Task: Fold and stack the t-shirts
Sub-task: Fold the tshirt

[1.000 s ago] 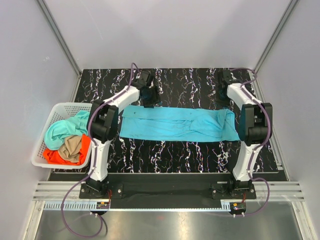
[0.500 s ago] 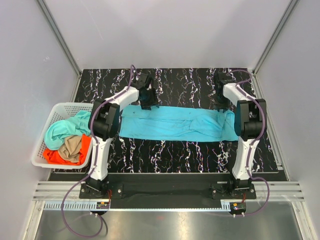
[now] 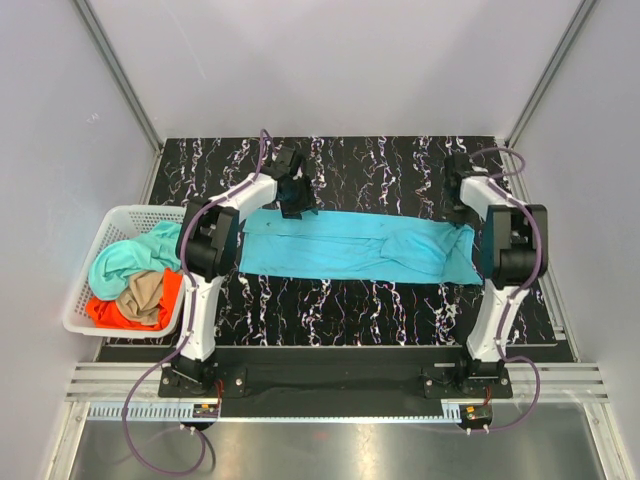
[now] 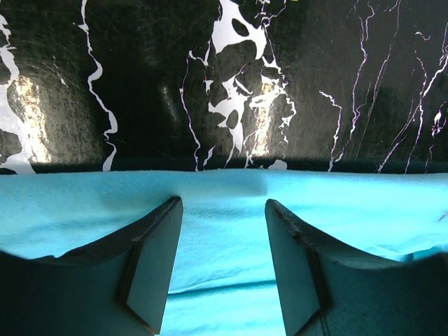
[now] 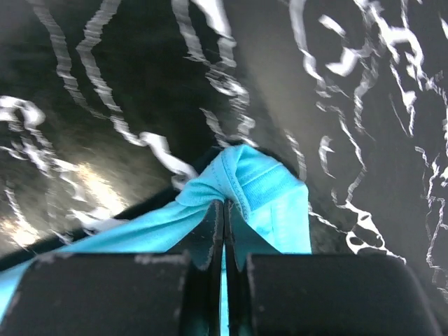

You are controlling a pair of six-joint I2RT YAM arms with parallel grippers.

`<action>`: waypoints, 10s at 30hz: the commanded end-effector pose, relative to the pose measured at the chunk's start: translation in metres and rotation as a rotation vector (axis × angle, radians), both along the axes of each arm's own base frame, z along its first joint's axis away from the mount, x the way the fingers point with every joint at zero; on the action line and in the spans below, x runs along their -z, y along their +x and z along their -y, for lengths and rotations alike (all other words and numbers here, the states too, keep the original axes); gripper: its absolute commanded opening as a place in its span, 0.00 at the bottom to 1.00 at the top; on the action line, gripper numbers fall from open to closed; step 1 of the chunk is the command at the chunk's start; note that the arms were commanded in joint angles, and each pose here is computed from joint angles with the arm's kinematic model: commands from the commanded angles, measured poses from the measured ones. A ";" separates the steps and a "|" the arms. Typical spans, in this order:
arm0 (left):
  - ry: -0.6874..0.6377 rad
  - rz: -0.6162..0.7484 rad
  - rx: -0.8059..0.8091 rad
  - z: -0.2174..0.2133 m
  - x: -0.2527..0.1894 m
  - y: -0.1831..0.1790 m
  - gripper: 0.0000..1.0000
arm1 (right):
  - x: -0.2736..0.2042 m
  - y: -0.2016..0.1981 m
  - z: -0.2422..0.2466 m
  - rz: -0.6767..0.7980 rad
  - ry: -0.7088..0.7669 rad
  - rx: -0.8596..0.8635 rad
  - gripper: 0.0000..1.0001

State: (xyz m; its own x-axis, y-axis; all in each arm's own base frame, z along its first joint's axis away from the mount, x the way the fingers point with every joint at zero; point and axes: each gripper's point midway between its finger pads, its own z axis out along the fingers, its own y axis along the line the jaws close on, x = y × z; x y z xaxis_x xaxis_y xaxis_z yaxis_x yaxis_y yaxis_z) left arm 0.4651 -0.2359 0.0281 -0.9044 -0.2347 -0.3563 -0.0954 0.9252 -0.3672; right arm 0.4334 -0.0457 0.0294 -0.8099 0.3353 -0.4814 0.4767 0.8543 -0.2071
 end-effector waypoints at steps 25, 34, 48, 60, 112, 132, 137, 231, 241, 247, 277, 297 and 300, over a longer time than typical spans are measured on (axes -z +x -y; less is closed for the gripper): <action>0.146 -0.075 -0.063 -0.041 0.042 -0.006 0.58 | -0.030 0.037 0.009 0.378 0.463 -0.037 0.22; 0.132 -0.077 -0.055 -0.038 0.043 -0.005 0.59 | -0.013 0.042 -0.003 0.334 0.540 -0.062 0.34; 0.187 -0.075 -0.088 -0.048 0.044 -0.003 0.59 | -0.017 0.036 0.045 0.375 0.439 0.138 0.00; 0.216 -0.076 -0.122 -0.056 0.044 0.000 0.59 | -0.027 0.035 0.060 0.525 0.467 0.312 0.00; -0.318 0.038 0.499 0.194 -0.045 -0.121 0.62 | -0.019 -0.103 -0.072 0.219 0.622 0.195 0.32; -0.308 0.047 0.467 0.205 -0.039 -0.103 0.55 | -0.004 -0.109 -0.072 0.203 0.610 0.213 0.31; -0.306 0.046 0.453 0.205 -0.035 -0.101 0.54 | -0.001 -0.108 -0.074 0.203 0.614 0.206 0.30; -0.062 -0.041 0.349 0.162 -0.027 -0.084 0.26 | -0.043 -0.134 -0.119 0.455 0.739 0.159 0.14; -0.019 0.083 0.335 0.128 -0.087 -0.069 0.57 | -0.087 -0.071 -0.051 0.415 0.464 0.112 0.50; -0.015 0.063 0.293 0.102 -0.070 -0.051 0.56 | -0.070 -0.025 -0.026 0.416 0.510 0.008 0.47; 0.055 -0.061 0.021 -0.035 0.029 0.016 0.57 | -0.003 0.046 0.021 0.368 0.528 0.098 0.18; 0.213 -0.138 -0.144 -0.090 0.047 0.006 0.59 | -0.021 0.111 0.050 0.560 0.637 0.102 0.00; 0.205 -0.137 -0.154 -0.093 0.047 0.006 0.58 | -0.028 0.130 0.052 0.582 0.641 0.025 0.00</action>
State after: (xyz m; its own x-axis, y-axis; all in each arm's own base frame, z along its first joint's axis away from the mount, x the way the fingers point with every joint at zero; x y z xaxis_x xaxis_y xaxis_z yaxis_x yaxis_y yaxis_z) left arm 0.4935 -0.2011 0.0260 -0.8918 -0.2862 -0.3504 -0.1615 0.9248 -0.3443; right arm 0.5315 -0.0779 0.0275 -0.5219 0.7409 -0.4227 0.4710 0.6635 0.5813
